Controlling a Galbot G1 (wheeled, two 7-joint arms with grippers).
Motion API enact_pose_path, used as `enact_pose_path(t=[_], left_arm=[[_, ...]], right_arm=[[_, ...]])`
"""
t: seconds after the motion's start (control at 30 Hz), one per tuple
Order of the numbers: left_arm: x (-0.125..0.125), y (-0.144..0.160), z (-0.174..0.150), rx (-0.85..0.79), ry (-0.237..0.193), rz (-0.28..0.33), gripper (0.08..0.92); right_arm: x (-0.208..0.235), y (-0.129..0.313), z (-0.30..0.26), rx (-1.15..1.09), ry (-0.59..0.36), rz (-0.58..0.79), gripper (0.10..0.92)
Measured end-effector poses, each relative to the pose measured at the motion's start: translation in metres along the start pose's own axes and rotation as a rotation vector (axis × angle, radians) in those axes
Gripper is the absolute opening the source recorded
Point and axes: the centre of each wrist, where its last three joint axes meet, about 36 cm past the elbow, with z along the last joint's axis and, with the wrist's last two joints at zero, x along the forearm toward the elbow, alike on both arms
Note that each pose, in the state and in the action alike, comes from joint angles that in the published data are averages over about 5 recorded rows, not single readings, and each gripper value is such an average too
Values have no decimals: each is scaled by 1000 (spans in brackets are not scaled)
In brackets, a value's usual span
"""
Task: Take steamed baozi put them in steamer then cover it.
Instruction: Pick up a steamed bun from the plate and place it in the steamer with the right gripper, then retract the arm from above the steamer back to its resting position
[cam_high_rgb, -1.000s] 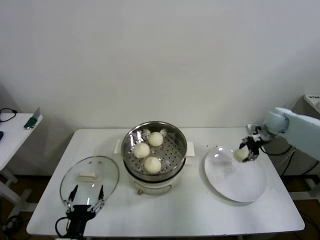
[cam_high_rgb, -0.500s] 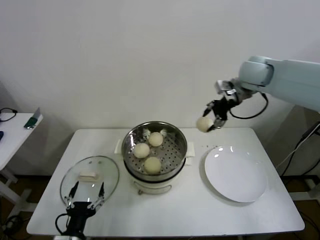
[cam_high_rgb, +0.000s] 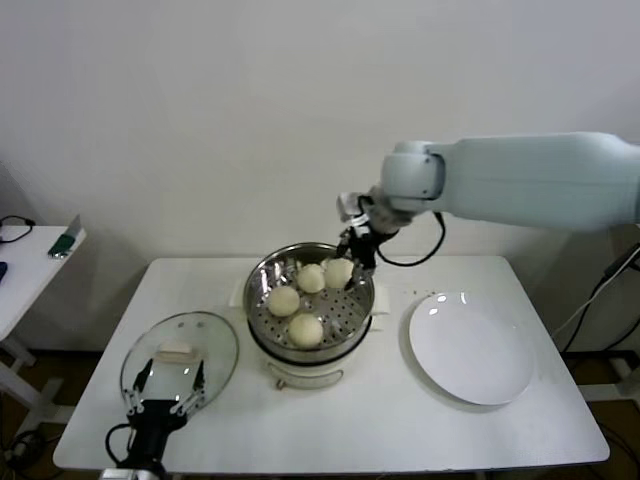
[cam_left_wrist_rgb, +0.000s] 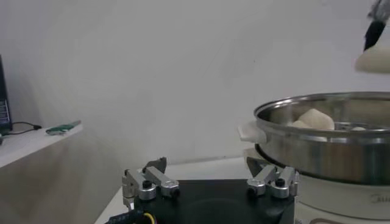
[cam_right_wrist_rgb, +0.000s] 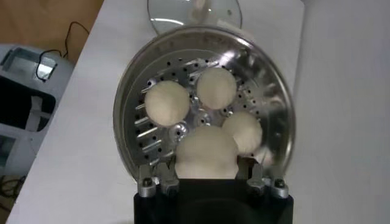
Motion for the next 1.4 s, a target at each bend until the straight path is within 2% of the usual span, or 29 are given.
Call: enact_pose_path(t=[0.27,0.63,0.83,0.97,1.1,1.4], left_arm=[[-1,1,1,5,0,-4,823],[-2,1,1,9,0,-5,823],[-2,1,0,11,-1,-6,823],[-1,1,-1,10,-3,-7,823],[0,1,-3,9,-5,-6,823],[3,3,-7,-4,-3,8,823]], right_arm=[[-42,9,3,-21,50,6,692],[-76,18,5,-35,79,25,700],[-86,21,4,-41,80,32,768],[-85,21,5,-51,70,34,816],[-75,18,8,-65,51,30,822],[-16,-5,29,-184,-51,93,823]])
